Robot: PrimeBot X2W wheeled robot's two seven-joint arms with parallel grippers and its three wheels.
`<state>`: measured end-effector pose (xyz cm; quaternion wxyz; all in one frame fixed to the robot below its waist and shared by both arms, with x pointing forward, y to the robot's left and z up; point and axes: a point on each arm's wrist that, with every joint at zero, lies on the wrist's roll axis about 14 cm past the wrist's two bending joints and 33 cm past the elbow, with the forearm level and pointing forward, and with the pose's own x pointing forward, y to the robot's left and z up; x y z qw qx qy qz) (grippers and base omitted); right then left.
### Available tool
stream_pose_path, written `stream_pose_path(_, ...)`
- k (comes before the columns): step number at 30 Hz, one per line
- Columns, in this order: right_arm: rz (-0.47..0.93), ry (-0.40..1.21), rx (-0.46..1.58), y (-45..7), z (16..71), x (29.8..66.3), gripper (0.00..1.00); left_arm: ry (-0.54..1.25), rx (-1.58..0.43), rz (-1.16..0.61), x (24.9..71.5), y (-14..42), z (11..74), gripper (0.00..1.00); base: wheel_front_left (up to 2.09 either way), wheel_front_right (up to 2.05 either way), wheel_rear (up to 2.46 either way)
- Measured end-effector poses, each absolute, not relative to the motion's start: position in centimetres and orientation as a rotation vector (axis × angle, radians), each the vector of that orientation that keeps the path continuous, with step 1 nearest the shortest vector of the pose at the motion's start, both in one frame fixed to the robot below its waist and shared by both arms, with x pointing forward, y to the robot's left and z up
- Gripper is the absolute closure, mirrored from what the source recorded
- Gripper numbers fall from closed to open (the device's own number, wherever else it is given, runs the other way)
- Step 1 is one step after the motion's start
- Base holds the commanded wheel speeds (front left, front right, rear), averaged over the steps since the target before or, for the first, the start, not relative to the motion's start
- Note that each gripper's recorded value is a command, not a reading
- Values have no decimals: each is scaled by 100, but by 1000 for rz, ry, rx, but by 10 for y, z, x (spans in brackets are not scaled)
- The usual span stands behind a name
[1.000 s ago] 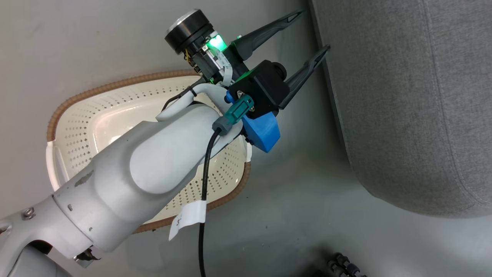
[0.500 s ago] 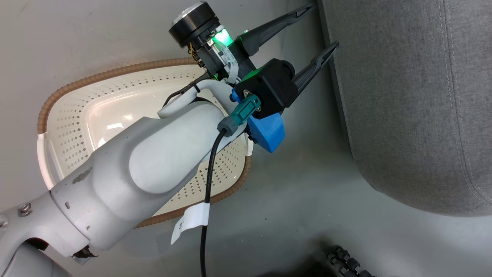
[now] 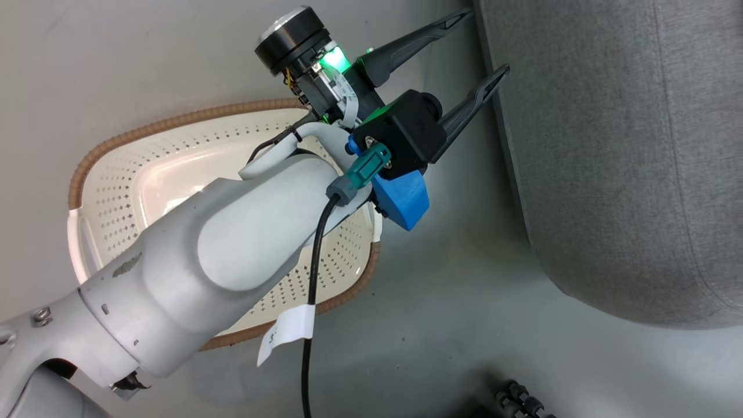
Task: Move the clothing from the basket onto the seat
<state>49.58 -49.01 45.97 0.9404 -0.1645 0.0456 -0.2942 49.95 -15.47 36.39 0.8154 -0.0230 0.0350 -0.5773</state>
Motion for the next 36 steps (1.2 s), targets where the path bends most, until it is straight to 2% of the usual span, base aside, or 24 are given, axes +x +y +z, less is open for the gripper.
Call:
stream_pose_path(5,-601,116,-325,-482,458,468,0,51,-48,-1226,496,-156,381,0,0,0,0)
stream_pose_path(12,-638,164,-287,-474,456,400,0,20,-54,-1207,484,-156,416,0,0,0,0)
stream_pose_path(17,-627,104,-270,-462,480,380,0,6,-53,-1150,480,-148,441,0,0,0,0)
stream_pose_path(24,-520,-14,-265,-427,518,382,0,-69,-82,-1001,481,-123,491,0,0,0,0)
stream_pose_path(36,-226,-152,-198,-329,544,434,0,-137,-84,-638,493,-21,529,0,0,0,0)
